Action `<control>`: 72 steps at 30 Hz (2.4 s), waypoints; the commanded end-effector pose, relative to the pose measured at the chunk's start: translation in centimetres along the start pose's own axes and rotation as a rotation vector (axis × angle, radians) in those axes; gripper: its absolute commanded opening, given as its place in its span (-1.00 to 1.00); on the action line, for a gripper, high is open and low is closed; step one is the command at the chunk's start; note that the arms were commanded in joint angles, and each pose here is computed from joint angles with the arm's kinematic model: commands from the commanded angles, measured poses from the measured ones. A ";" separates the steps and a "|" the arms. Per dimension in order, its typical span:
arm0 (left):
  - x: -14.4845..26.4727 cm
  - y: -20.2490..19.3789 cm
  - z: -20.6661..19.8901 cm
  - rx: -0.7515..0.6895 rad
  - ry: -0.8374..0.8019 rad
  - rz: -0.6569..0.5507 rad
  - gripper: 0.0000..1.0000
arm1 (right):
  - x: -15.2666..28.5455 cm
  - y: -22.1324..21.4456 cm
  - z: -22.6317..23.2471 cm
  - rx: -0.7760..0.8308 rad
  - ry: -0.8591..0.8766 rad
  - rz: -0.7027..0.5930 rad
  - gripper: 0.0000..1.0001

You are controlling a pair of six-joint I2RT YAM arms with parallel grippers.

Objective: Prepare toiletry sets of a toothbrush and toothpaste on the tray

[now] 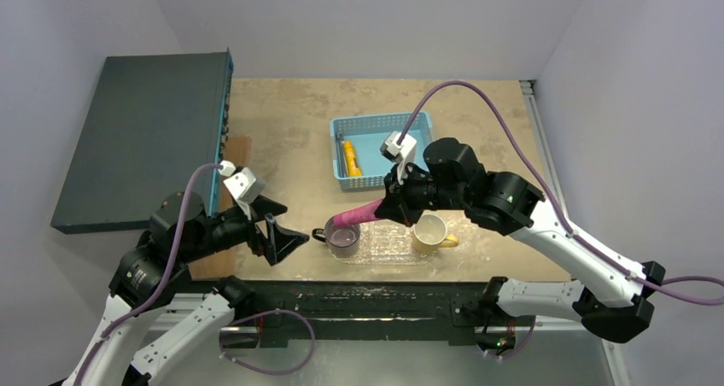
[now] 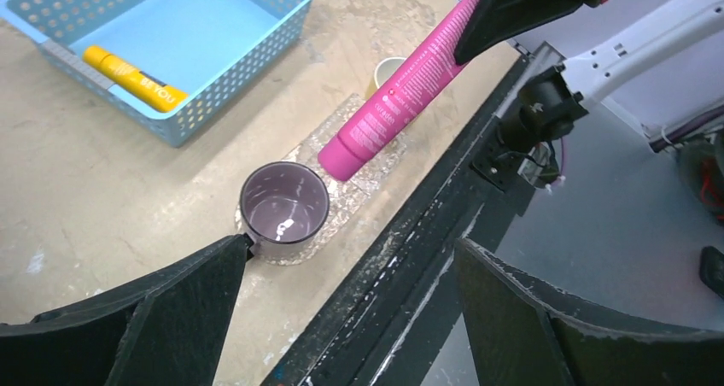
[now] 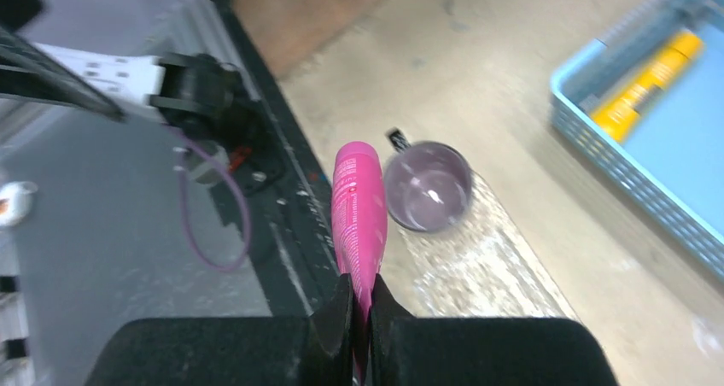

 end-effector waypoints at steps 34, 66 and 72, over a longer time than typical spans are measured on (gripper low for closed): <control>-1.1 -2.1 3.6 -0.015 0.195 0.030 1.00 | -1.2 -2.9 -6.8 0.055 -0.618 0.283 -1.00; -1.1 -2.4 3.8 -0.016 0.204 0.040 1.00 | -3.0 -4.4 -7.8 0.073 -0.613 0.340 -1.00; -1.2 -2.3 3.8 -0.015 0.203 0.041 1.00 | -2.9 -4.8 -8.3 0.078 -0.632 0.352 -1.00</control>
Point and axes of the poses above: each gripper's point midway between its finger pads, its own x axis back along the fingers, its own z axis along the line the jaws close on, y = z × x, the point moved 2 cm from there along x, back along the fingers, and after that the axes turned 14 degrees about -x, right-handed, at the moved point
